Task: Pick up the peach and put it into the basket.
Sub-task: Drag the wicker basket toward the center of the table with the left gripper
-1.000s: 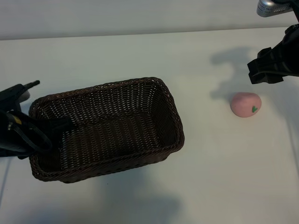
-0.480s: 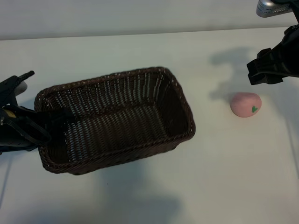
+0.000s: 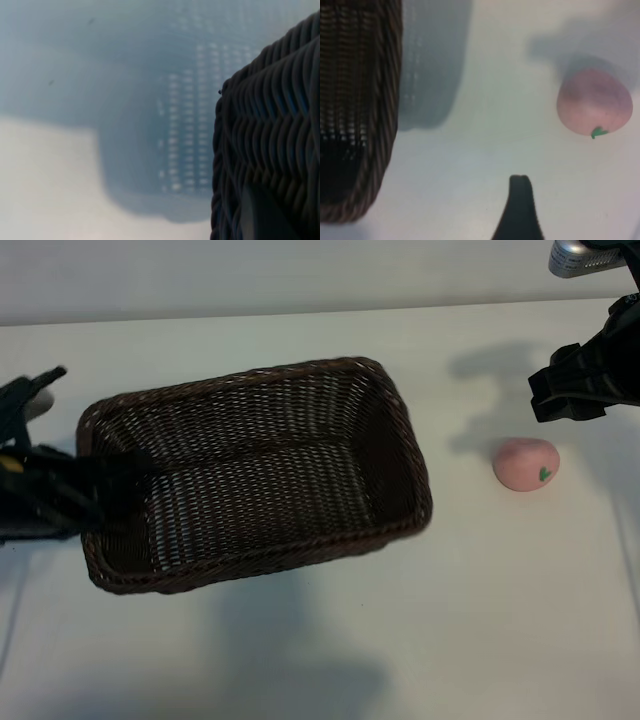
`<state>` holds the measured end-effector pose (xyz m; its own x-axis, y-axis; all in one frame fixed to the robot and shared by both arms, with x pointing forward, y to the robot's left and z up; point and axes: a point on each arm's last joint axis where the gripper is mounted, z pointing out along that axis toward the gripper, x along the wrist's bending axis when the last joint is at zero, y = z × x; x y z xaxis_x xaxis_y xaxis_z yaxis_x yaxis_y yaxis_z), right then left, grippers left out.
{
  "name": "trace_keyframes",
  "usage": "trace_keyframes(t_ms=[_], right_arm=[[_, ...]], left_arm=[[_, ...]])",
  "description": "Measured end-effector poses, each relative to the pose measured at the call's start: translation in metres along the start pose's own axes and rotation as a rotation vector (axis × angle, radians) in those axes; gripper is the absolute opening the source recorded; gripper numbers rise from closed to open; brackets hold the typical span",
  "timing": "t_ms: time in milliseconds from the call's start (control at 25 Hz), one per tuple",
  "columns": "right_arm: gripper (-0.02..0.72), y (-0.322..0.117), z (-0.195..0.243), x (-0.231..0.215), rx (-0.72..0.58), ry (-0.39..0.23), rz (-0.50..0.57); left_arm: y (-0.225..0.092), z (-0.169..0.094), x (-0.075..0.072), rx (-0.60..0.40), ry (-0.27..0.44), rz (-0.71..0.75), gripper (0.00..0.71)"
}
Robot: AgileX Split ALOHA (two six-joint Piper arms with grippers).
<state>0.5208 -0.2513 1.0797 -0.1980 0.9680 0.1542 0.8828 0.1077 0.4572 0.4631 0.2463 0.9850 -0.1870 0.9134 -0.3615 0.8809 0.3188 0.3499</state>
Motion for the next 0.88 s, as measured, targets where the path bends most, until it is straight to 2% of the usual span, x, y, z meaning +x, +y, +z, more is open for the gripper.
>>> trace_keyframes(t_ms=[240,440,640,880], right_arm=[[0.548,-0.001,0.000,0.000,0.008,0.002,0.001],[0.548,-0.001,0.000,0.000,0.016,0.004,0.001],[0.548,-0.001,0.000,0.000,0.016,0.004,0.001],[0.547,-0.001,0.000,0.000,0.014,0.004,-0.002]], left_arm=[[0.036,0.000,-0.023,0.041,-0.019,0.151,0.162],[0.059,0.011,-0.034,0.067,-0.020,0.207,0.162],[0.078,0.028,-0.042,0.061,-0.033,0.190,0.162],[0.086,0.056,-0.051,0.075,-0.128,0.146,0.162]])
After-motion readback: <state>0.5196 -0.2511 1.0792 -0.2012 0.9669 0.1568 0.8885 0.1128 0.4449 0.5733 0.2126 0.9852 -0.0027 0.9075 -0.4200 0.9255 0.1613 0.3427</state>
